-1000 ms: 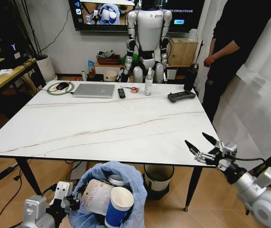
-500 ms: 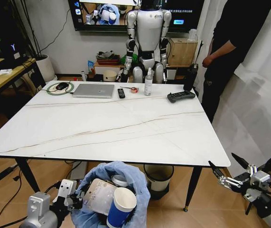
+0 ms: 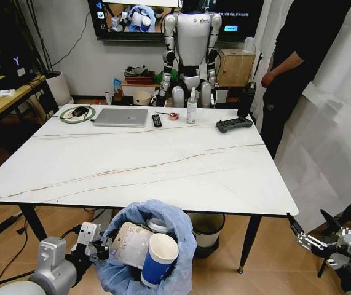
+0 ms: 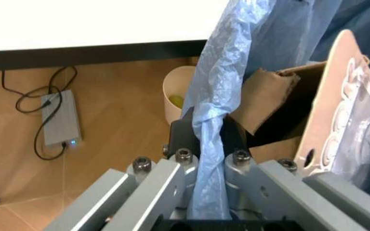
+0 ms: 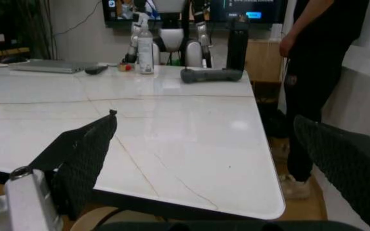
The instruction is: Pick up the trash bin and place the trash from the table into it.
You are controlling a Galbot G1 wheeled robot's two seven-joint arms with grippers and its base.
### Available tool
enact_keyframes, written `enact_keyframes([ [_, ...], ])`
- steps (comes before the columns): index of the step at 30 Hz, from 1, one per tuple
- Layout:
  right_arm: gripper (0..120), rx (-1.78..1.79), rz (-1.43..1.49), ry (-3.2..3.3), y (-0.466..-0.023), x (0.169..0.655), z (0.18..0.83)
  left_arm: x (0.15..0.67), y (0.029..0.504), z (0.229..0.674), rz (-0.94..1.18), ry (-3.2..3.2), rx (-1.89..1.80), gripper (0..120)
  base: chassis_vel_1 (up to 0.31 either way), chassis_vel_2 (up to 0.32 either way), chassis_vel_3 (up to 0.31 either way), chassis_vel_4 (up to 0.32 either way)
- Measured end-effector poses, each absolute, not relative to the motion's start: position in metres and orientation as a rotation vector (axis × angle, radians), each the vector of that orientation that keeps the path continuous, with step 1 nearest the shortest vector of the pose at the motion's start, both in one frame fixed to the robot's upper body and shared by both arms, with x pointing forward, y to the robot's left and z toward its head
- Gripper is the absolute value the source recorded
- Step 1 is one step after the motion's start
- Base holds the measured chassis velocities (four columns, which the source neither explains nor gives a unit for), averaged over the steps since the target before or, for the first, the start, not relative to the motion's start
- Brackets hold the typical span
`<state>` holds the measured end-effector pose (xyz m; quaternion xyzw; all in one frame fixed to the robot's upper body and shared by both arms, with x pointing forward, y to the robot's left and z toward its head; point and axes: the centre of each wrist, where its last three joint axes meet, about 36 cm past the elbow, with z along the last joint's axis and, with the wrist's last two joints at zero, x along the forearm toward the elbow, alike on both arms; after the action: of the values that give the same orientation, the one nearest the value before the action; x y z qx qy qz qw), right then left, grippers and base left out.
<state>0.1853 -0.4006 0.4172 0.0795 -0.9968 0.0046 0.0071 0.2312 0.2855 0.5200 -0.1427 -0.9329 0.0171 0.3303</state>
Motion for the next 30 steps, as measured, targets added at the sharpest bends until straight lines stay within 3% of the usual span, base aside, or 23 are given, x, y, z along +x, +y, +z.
enact_keyframes([
  [30, 100, 0.255, 0.003, -3.117, -0.4, 0.186, 0.417, 0.216, 0.28, 0.515, 0.073, -2.491, -0.327, 0, 0.0, 0.0, 0.0, 0.0],
])
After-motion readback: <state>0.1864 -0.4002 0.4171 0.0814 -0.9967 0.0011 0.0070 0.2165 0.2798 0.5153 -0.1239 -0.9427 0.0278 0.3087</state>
